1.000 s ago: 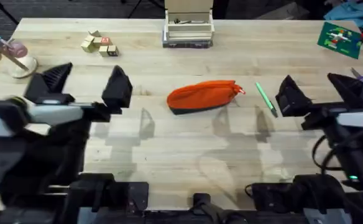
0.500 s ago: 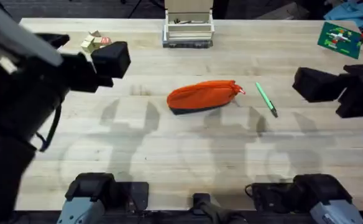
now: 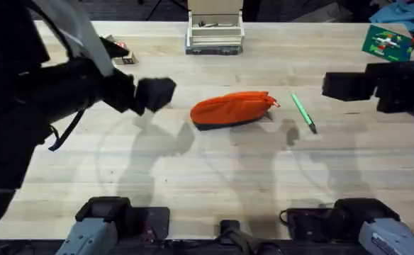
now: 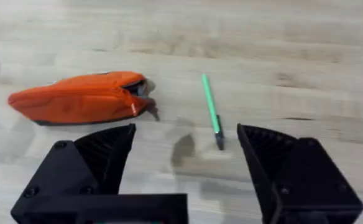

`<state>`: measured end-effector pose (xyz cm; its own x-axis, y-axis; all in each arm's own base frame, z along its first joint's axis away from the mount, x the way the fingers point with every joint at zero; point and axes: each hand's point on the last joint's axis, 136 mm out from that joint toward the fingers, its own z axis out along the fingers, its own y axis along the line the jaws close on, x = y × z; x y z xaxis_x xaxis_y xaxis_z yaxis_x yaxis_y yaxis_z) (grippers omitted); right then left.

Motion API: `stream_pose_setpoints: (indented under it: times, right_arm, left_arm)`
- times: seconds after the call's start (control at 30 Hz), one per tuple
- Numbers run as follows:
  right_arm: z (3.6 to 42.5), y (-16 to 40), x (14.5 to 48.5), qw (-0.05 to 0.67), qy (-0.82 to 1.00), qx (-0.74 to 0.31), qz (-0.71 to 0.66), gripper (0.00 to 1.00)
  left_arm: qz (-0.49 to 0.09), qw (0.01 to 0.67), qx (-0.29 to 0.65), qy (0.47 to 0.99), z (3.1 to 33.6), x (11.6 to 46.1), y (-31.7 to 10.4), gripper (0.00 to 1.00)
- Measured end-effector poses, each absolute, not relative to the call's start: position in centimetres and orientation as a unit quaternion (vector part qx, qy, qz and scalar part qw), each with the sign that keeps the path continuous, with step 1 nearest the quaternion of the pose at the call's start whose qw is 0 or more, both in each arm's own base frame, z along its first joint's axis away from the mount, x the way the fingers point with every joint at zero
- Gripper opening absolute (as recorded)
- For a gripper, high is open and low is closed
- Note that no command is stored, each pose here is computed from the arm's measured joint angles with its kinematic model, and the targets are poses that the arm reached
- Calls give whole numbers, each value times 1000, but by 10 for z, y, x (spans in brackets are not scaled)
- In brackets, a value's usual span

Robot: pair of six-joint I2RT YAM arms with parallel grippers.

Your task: Unzip the bag, pick up the pens from the table one at a time and place them inside, then zip the bag closed.

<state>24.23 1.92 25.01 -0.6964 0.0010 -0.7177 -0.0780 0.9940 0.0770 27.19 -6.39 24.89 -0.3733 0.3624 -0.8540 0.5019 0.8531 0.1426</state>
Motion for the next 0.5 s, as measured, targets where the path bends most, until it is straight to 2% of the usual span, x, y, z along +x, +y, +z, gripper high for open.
stream_pose_setpoints:
  times: [0.27,0.5]
  right_arm:
    - [248,29,245,384,920,-32,76,997]
    - [249,30,245,384,919,-35,80,997]
  left_arm:
    - [-84,463,406,784,230,249,-87,993]
    - [-86,449,442,772,220,252,-90,993]
